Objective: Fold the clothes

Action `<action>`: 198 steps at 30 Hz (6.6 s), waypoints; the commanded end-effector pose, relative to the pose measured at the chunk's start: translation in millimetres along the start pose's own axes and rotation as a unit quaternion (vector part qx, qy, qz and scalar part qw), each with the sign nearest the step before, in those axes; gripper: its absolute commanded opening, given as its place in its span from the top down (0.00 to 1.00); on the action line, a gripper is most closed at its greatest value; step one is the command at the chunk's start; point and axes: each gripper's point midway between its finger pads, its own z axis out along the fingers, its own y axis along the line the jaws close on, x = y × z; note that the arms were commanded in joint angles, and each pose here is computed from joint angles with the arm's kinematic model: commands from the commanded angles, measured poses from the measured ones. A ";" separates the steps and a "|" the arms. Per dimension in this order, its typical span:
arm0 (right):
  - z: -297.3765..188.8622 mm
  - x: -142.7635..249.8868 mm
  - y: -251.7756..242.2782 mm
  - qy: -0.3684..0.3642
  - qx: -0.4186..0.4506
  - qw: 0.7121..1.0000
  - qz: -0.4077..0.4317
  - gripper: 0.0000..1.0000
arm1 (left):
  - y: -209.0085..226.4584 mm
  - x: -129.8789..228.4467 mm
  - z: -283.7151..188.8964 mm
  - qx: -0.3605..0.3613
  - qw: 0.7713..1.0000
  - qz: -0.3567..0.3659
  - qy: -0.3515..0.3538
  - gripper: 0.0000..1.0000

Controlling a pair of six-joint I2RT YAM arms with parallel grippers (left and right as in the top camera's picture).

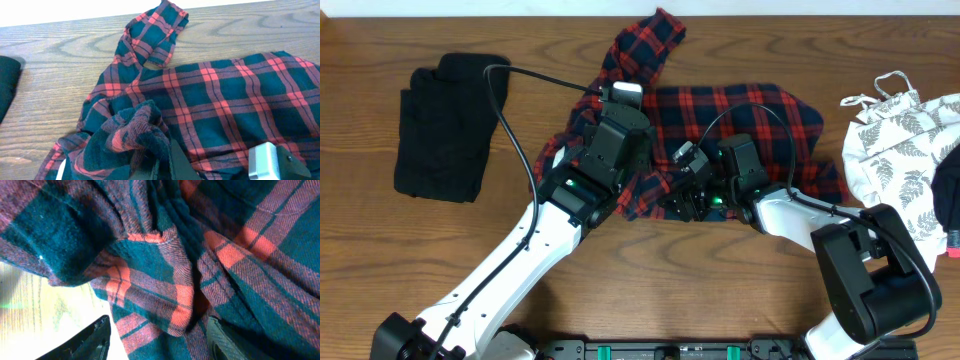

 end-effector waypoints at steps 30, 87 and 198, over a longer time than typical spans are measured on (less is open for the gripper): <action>18.3 -5.1 -7.1 -0.016 0.012 0.998 0.053 0.99 | 3.6 -3.0 2.3 -0.011 1.000 0.007 -0.003 0.94; -255.7 -113.6 -60.7 -0.197 0.262 0.922 0.205 0.99 | 34.4 24.1 3.9 -0.050 0.997 0.012 0.060 0.02; -248.1 -75.3 -150.1 -0.062 0.315 0.899 0.299 0.33 | 132.3 -39.0 17.8 -0.093 0.987 -0.125 -0.028 0.29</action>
